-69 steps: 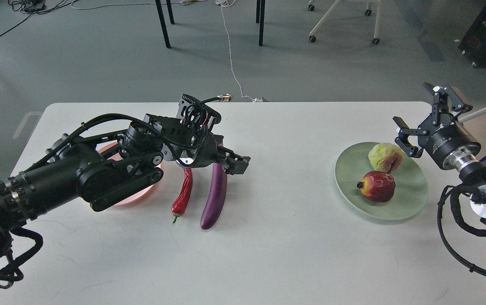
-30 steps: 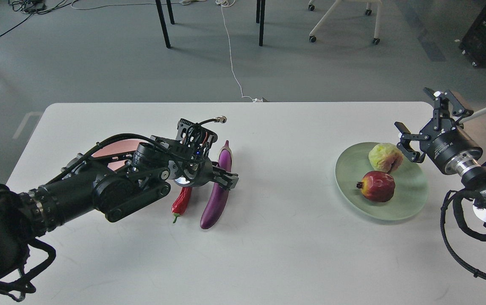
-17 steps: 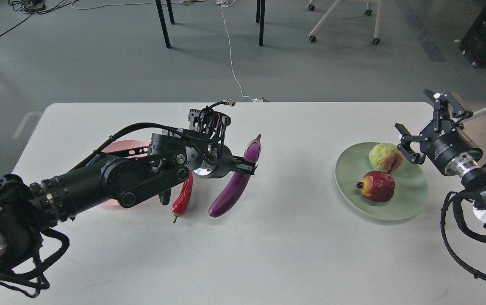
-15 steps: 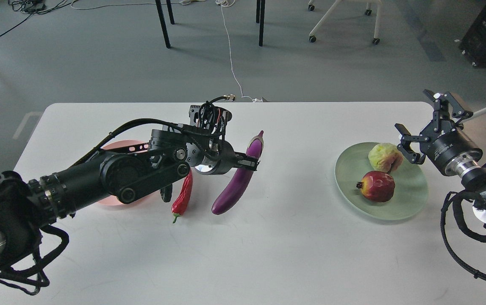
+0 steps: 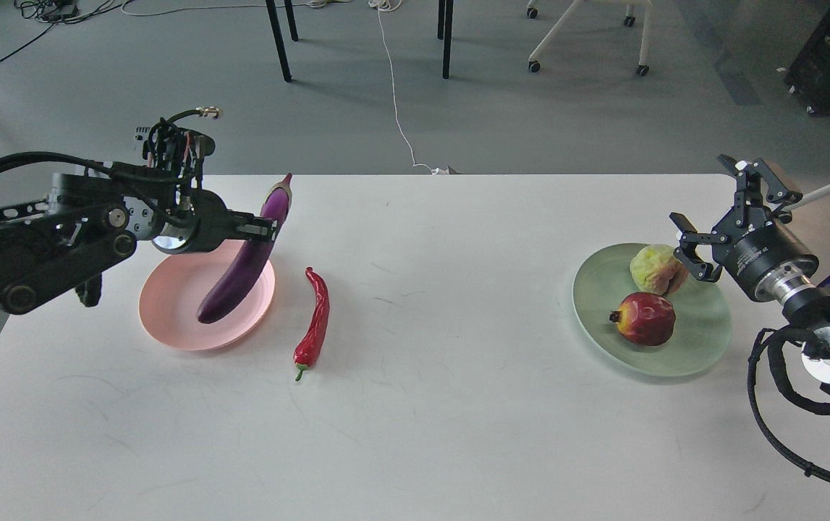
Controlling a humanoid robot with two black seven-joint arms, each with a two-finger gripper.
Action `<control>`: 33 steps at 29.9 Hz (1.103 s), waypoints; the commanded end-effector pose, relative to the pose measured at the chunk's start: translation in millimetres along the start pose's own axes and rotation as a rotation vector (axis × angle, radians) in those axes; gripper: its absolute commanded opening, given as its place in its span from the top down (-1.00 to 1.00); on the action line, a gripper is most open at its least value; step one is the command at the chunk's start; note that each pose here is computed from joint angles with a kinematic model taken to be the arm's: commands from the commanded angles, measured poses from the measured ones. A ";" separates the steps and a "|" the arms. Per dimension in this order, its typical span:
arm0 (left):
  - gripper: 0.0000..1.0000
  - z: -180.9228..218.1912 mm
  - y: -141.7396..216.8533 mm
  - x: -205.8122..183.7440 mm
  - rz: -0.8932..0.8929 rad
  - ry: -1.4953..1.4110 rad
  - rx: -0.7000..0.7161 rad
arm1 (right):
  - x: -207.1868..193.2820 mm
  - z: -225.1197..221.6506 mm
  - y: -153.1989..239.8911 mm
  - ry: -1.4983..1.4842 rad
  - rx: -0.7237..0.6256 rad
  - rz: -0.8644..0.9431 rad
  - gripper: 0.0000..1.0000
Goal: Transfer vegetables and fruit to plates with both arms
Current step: 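Lift the eggplant onto the pink plate and release it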
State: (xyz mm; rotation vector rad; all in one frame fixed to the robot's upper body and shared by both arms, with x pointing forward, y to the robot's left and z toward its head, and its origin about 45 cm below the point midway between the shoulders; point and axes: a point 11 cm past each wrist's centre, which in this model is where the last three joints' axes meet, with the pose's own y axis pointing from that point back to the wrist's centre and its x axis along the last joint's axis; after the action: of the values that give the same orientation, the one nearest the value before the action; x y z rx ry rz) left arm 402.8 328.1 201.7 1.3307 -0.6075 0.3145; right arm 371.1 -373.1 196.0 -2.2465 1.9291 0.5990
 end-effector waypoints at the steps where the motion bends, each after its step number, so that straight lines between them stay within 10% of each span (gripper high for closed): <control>1: 0.74 -28.9 3.7 -30.6 -0.051 0.022 0.044 | 0.4 0.5 0.4 0.006 -0.002 -0.001 -0.96; 7: 0.30 -32.8 0.5 -44.5 -0.072 0.049 0.039 | 1.1 0.6 1.0 0.008 -0.003 0.000 -0.96; 13: -1.00 -28.9 -1.2 -37.4 -0.015 0.050 0.015 | 1.0 1.3 1.4 0.007 -0.004 0.000 -0.96; 24: -1.00 38.5 21.4 17.0 0.099 -0.042 -0.186 | 2.1 2.0 2.3 0.007 -0.006 0.003 -0.96; 33: -0.99 119.0 -13.0 -28.6 -0.001 -0.055 -0.312 | 4.0 2.2 4.6 0.011 -0.010 0.006 -0.96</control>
State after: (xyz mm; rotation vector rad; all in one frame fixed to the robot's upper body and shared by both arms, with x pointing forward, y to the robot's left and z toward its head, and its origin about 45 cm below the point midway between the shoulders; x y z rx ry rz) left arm 371.6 226.4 210.9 1.0317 -0.7089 0.1973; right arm 367.5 -375.8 193.9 -2.2557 1.9383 0.5992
